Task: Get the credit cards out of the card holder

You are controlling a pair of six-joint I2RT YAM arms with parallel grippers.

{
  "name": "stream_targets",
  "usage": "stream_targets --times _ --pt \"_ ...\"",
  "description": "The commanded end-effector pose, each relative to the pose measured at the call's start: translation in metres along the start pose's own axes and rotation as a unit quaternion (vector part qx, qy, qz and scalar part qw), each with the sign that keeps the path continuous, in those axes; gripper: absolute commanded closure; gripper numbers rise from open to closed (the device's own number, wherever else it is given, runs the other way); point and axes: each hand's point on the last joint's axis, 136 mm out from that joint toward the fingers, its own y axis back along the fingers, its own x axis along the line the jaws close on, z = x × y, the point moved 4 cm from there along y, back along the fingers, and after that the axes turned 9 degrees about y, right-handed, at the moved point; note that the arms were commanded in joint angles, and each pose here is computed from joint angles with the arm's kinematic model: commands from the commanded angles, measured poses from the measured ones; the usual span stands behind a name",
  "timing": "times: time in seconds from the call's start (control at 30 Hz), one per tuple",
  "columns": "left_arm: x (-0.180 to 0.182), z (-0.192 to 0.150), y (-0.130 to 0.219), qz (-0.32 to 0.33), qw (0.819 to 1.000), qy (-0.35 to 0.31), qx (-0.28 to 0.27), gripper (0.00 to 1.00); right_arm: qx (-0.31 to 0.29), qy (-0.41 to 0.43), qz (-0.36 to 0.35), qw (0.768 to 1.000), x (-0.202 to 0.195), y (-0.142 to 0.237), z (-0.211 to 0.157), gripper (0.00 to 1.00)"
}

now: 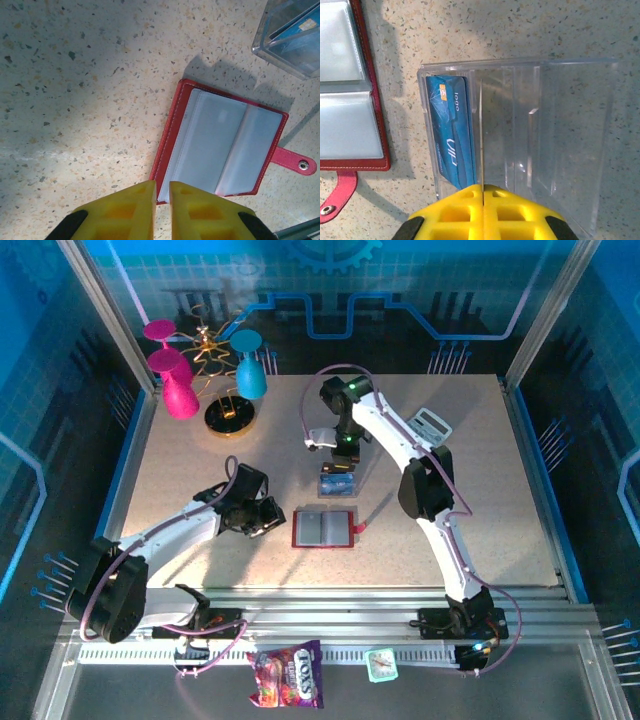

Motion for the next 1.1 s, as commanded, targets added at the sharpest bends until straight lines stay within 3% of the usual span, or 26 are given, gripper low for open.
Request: stream_targets --times 0.0,0.1,0.3,0.63,1.07 --pt "0.005 -0.003 0.003 -0.004 1.0 0.013 0.002 0.84 -0.002 -0.004 0.048 0.999 0.011 -0.011 -0.006 1.0" --pt "0.006 -0.003 0.003 -0.004 1.0 0.014 0.001 0.84 0.0 -0.005 0.056 0.998 0.013 -0.016 -0.007 1.0" --pt "0.004 -0.002 0.003 -0.01 1.0 0.014 0.0 0.84 0.006 -0.013 0.042 0.999 0.007 -0.017 -0.008 0.83" --pt "0.005 -0.003 0.0 -0.011 1.0 0.017 0.004 0.84 0.004 -0.019 -0.045 0.999 -0.014 0.002 -0.004 0.8" --pt "0.002 -0.002 -0.002 -0.015 1.0 0.016 0.007 0.84 -0.002 -0.029 -0.051 0.998 0.003 0.02 -0.004 0.66"
